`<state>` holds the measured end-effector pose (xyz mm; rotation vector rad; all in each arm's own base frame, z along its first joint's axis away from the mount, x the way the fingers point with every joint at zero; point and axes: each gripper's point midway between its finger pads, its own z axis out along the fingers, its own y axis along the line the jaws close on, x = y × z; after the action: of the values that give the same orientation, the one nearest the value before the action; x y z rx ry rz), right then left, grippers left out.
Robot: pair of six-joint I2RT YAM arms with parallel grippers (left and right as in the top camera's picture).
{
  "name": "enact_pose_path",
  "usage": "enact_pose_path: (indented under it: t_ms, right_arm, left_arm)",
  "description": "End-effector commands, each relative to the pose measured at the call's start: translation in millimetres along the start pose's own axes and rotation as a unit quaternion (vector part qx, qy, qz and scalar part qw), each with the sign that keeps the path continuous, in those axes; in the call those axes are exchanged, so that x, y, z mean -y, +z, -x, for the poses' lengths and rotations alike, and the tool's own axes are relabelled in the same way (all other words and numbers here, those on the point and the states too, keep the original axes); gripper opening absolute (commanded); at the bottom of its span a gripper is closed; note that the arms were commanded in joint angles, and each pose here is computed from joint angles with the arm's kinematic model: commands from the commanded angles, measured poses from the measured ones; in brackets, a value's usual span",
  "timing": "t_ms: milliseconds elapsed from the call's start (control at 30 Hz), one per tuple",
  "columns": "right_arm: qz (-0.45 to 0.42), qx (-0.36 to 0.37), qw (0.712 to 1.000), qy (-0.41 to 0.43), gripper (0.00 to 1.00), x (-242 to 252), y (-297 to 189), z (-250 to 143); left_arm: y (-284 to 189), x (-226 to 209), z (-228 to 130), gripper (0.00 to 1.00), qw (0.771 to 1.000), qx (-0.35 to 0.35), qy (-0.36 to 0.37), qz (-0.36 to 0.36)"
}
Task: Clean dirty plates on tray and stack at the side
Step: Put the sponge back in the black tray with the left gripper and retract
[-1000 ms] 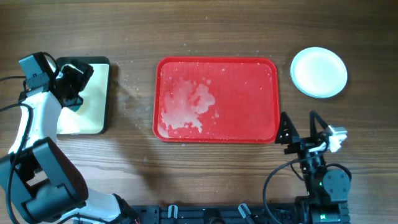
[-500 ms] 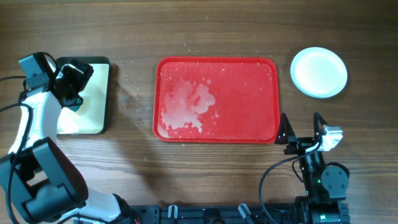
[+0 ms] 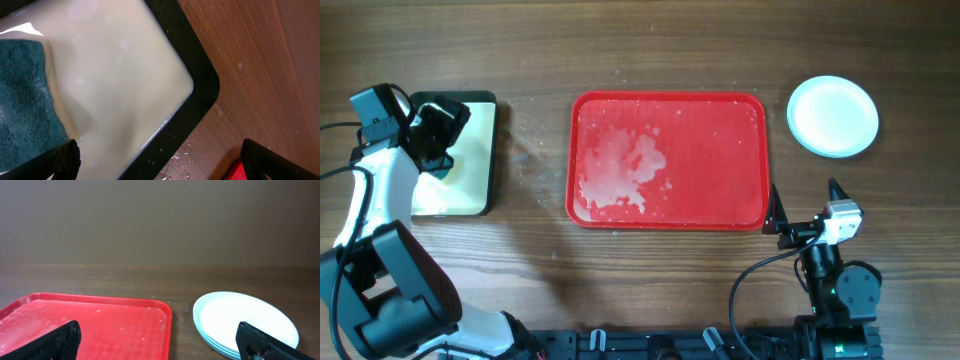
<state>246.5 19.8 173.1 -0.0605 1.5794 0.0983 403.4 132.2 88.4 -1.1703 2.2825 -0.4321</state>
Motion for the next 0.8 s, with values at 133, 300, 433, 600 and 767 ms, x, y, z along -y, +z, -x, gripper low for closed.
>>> enact_pose_path:
  t_ms: [133,300,433,600,767]
  right_arm:
    - [-0.006,0.006,1.0,-0.012,1.0,1.6,-0.6,2.4]
    - [-0.006,0.005,1.0,-0.012,1.0,1.7,-0.5,2.0]
    - [-0.006,0.005,1.0,-0.012,1.0,1.5,-0.5,2.0]
    - [-0.006,0.005,1.0,-0.012,1.0,1.6,-0.5,2.1]
    - [-0.006,0.005,1.0,-0.012,1.0,1.6,-0.5,2.1]
  left_arm:
    - [-0.5,2.4,-0.3,1.0,1.0,0.0,0.003,-0.004]
    - [-0.6,2.5,-0.3,1.0,1.0,0.0,0.003,-0.004]
    - [-0.5,2.4,-0.3,1.0,1.0,0.0,0.003,-0.004]
    - [-0.6,2.5,-0.3,1.0,1.0,0.0,0.003,-0.004]
    - [-6.9,-2.6,6.6,1.0,1.0,0.021,0.006,0.017]
